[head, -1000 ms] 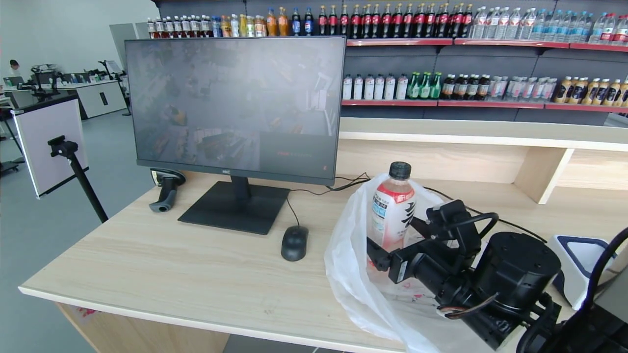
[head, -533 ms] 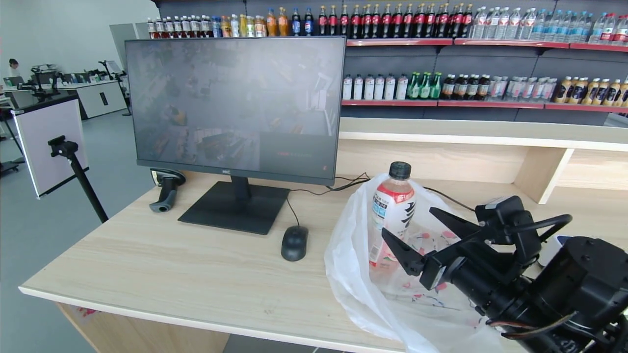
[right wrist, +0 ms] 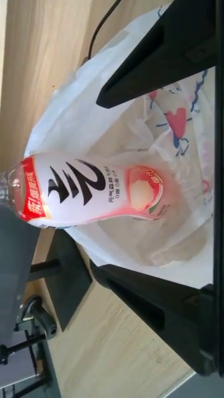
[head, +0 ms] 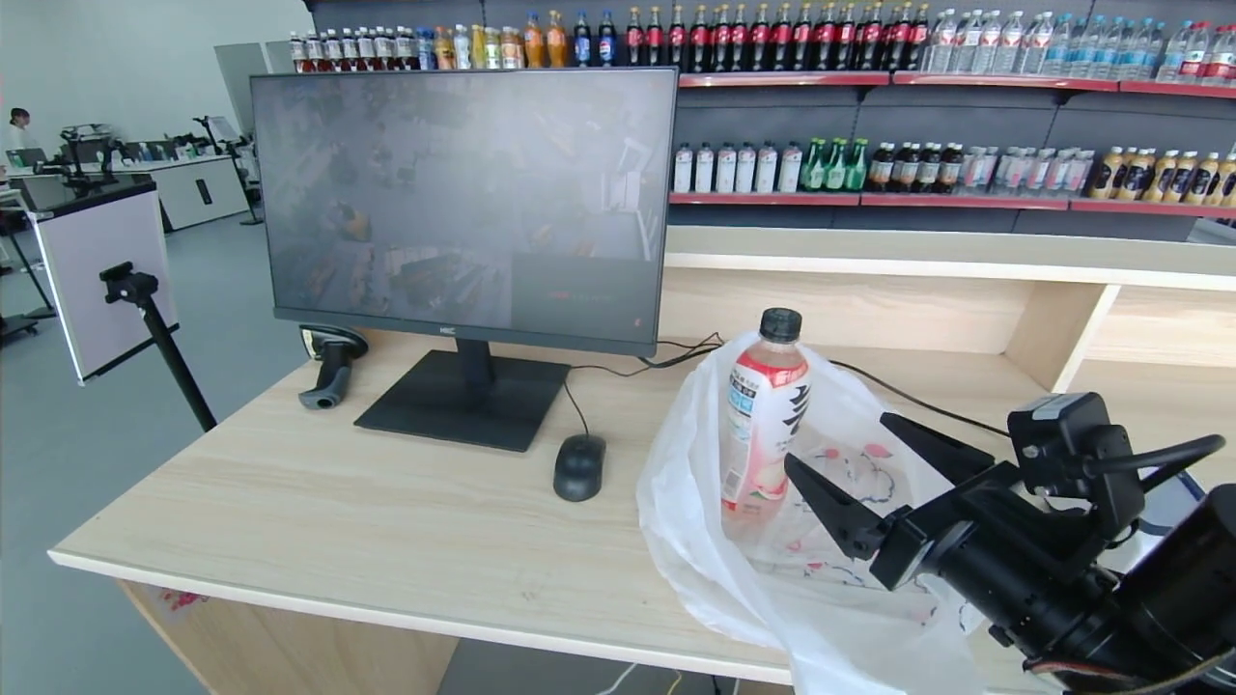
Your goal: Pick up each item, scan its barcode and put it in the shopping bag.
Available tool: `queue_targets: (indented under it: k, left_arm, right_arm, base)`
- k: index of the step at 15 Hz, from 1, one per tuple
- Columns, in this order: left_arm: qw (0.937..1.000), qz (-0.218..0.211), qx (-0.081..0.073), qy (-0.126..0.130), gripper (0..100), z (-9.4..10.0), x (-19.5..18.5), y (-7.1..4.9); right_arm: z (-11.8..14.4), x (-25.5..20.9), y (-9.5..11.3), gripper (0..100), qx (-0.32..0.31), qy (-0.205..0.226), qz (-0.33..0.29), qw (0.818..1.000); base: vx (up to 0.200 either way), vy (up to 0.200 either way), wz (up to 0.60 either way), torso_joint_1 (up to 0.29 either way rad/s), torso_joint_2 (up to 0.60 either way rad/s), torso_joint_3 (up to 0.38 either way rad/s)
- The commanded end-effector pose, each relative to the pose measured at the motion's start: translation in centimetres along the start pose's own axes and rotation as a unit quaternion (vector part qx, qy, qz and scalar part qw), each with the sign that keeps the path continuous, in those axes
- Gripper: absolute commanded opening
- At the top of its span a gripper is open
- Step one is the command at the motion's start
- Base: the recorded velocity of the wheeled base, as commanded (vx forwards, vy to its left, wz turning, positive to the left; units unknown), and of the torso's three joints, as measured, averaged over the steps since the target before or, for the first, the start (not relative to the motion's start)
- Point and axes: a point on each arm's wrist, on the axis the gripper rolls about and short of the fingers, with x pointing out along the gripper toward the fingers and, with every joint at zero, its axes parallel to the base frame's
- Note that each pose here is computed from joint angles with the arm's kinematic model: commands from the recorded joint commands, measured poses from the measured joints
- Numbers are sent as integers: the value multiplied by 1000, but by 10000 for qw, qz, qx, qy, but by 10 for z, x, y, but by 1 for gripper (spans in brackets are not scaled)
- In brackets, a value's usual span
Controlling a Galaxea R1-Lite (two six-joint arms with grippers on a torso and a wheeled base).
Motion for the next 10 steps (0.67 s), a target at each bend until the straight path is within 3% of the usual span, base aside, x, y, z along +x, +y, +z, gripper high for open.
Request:
queue_targets:
  k: [1, 4, 10]
  left_arm:
    - [10000, 0, -6, -6, 100, 0, 0, 0]
    - [10000, 0, -6, -6, 100, 0, 0, 0]
    - [10000, 0, 2, -6, 100, 0, 0, 0]
  right_arm:
    - [4, 3, 2, 100, 59, -122, 31, 9999]
    - [3, 6, 3, 100, 65, -107, 39, 9999]
    - [3, 3, 2, 100, 59, -77, 40, 9999]
  base:
    - [-200, 0, 0, -12, -2, 2]
    - [-200, 0, 0, -6, -12, 5]
    - [0, 0, 0, 0, 0, 0]
